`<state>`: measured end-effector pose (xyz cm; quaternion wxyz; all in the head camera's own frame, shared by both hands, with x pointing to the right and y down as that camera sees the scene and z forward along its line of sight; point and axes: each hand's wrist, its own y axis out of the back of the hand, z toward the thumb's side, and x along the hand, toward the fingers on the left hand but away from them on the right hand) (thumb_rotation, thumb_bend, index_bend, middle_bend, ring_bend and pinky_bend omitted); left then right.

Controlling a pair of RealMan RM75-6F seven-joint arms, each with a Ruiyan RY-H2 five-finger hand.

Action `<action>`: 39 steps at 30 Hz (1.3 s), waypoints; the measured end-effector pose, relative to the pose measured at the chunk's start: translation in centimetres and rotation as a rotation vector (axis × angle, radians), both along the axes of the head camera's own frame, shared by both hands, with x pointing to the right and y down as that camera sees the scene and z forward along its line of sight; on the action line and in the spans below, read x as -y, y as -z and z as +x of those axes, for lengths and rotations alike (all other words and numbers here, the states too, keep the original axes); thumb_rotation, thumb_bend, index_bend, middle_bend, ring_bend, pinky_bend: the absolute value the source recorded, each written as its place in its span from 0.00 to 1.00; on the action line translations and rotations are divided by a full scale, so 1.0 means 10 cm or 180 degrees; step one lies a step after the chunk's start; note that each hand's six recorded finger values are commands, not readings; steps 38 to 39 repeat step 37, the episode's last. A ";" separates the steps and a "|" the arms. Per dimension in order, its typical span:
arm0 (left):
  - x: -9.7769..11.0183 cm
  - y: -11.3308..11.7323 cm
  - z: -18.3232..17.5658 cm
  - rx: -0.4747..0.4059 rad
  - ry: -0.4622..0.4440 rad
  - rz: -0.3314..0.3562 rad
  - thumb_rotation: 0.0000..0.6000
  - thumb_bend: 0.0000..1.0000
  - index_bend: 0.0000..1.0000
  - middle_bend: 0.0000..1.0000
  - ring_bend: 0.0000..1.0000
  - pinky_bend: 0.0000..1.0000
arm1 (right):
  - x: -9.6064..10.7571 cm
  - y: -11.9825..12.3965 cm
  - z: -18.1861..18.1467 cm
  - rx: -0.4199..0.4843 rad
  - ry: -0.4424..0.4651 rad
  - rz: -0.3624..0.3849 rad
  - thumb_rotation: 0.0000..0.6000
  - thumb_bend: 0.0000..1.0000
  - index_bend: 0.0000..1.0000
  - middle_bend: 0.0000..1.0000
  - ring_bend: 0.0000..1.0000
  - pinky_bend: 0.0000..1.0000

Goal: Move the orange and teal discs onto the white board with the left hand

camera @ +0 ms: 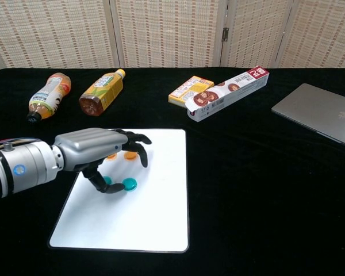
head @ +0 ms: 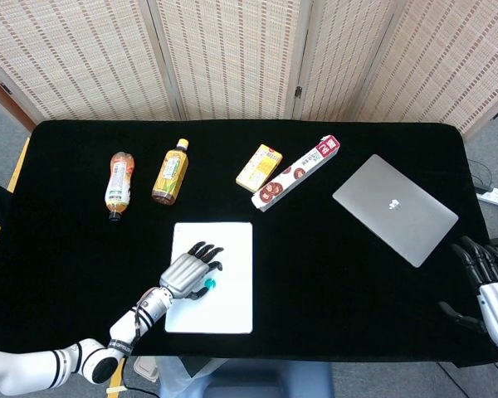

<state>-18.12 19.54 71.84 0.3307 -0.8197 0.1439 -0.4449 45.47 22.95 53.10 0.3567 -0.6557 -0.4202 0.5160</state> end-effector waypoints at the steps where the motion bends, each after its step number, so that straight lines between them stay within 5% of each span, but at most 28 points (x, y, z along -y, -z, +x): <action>1: 0.02 0.03 -0.01 -0.0022 0.0035 0.0020 1.00 0.41 0.29 0.08 0.00 0.00 | 0.00 0.00 0.00 0.0000 -0.0003 0.0002 1.00 0.21 0.00 0.00 0.00 0.00; 8: 0.29 0.31 -0.36 -0.0159 0.0475 0.0256 1.00 0.42 0.26 0.08 0.00 0.00 | 0.02 0.01 0.02 -0.0017 -0.0013 -0.0004 1.00 0.21 0.00 0.00 0.00 0.00; 18: 0.47 0.77 -1.39 -0.0045 0.1273 0.0793 1.00 0.41 0.22 0.08 0.00 0.00 | 0.03 -0.04 0.07 -0.0049 -0.0085 -0.0053 1.00 0.21 0.00 0.00 0.00 0.00; 28: 0.10 1.13 -2.18 0.0354 0.1653 0.1321 1.00 0.41 0.18 0.05 0.00 0.00 | 0.05 -0.08 0.04 -0.0057 -0.0105 -0.0107 1.00 0.21 0.00 0.00 0.00 0.00; 39: -0.35 1.33 -2.44 0.0538 0.1803 0.1375 1.00 0.41 0.18 0.05 0.00 0.00 | 0.05 -0.12 0.02 -0.0015 -0.0081 -0.0146 1.00 0.21 0.00 0.00 0.00 0.00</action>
